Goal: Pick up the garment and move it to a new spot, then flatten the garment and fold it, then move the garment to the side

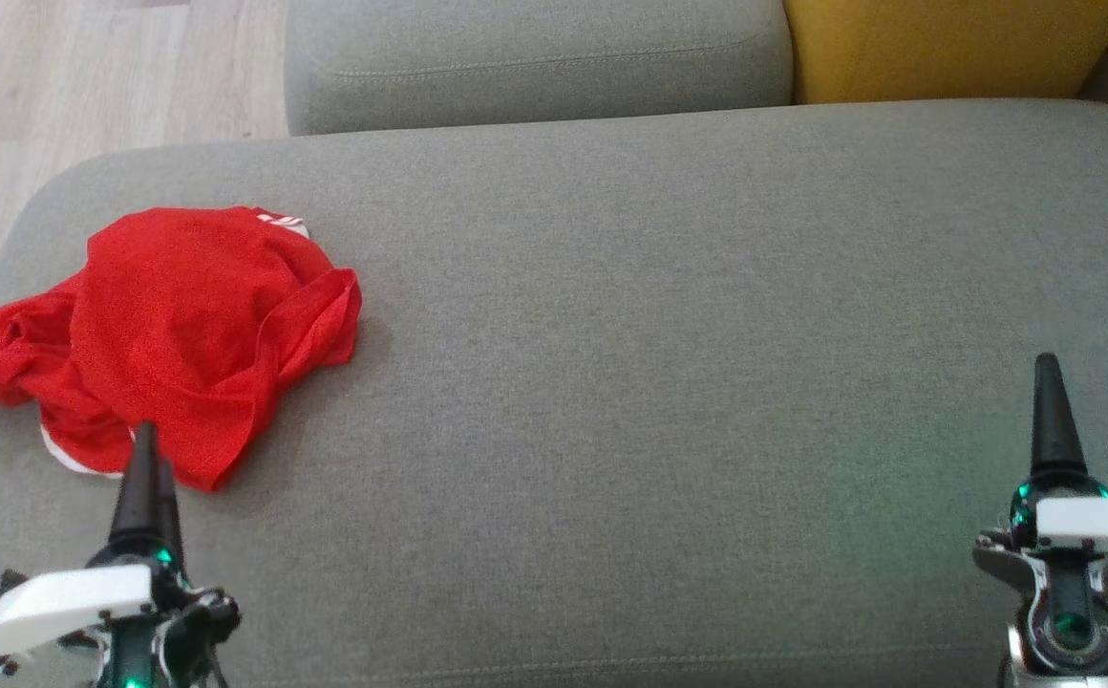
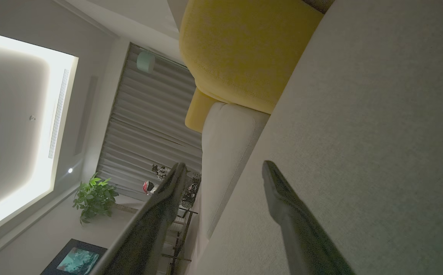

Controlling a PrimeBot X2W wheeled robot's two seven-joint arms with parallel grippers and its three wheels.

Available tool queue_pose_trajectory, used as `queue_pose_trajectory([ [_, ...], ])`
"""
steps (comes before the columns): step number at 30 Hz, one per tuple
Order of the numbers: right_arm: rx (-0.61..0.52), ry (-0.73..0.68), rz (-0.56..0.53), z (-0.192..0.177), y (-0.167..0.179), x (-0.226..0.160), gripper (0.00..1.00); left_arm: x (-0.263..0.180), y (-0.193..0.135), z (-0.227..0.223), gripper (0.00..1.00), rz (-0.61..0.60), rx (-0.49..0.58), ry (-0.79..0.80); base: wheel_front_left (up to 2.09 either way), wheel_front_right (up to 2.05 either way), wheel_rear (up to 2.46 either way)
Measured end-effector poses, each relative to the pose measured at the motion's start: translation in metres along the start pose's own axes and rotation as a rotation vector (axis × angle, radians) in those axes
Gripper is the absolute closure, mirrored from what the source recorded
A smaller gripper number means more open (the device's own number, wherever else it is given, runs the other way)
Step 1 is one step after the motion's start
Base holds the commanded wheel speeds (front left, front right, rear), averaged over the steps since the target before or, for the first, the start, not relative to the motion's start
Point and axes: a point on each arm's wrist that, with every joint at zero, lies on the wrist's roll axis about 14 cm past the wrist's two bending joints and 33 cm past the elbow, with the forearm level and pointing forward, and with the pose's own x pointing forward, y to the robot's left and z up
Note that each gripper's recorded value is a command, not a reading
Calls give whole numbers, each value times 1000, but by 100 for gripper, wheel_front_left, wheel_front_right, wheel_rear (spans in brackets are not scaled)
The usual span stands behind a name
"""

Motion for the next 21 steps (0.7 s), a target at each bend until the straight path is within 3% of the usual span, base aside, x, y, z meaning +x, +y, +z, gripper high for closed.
queue_pose_trajectory([
  [12, -264, -15, 118, -1, 38, 6, 0, 9, -39, 10, 0, -115, 177, -52, 0, 0, 0],
  [21, -475, -14, 166, -8, 52, 6, 0, 9, -64, -16, 0, -200, 402, -3, 0, 0, 0],
])
